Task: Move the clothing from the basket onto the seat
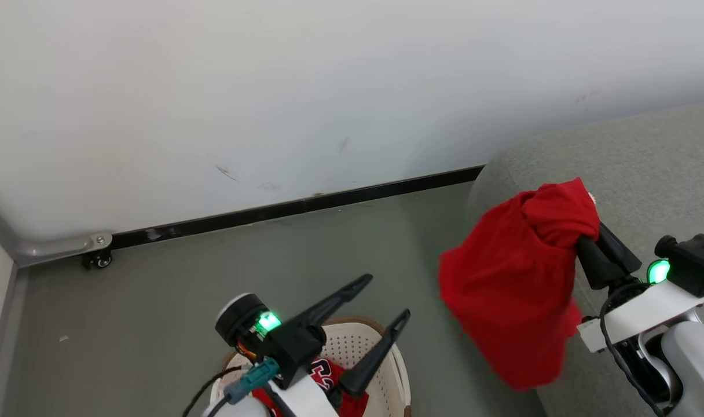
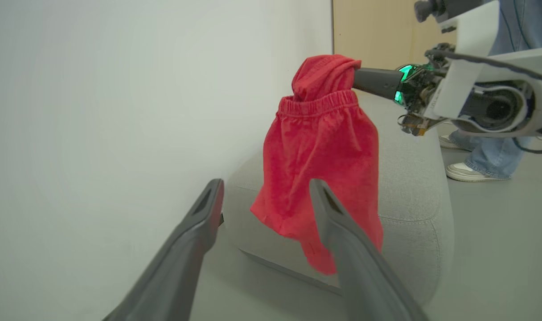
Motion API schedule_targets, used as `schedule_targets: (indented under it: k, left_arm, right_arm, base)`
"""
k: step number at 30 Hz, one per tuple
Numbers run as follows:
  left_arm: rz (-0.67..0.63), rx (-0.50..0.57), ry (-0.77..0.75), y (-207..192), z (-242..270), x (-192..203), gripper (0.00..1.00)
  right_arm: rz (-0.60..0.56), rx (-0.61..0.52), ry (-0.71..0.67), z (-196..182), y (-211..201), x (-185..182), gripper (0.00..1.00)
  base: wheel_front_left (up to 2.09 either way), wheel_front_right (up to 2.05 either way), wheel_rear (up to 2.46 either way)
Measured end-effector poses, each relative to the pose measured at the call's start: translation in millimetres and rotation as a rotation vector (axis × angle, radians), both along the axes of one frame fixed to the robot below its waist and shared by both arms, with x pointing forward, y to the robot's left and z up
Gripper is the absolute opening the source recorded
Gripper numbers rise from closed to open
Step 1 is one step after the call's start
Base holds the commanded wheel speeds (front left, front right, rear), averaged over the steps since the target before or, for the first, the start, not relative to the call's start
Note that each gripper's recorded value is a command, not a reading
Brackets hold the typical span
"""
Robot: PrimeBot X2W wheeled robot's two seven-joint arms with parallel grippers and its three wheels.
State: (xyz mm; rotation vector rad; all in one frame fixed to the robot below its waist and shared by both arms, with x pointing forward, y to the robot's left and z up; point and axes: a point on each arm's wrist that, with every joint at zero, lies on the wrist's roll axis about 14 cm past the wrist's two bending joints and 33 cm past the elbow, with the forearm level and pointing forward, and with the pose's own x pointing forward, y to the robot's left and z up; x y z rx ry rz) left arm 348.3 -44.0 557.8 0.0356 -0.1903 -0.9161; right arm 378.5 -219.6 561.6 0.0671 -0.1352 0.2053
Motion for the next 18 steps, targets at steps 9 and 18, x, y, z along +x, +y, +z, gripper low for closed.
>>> schedule_targets:
  k: [9,18]
  left_arm:
    - [-0.104,-0.006,0.039,-25,-7,-19,1.0]
    - [-0.184,-0.003,0.058,-44,-11,-31,1.0]
  right_arm:
    - [-0.077,-0.02,0.016,-8,-29,-19,0.0]
    - [-0.16,-0.019,0.033,-15,-55,-38,0.0]
  base:
    - [0.0,0.0,0.0]
    - [0.0,0.0,0.0]
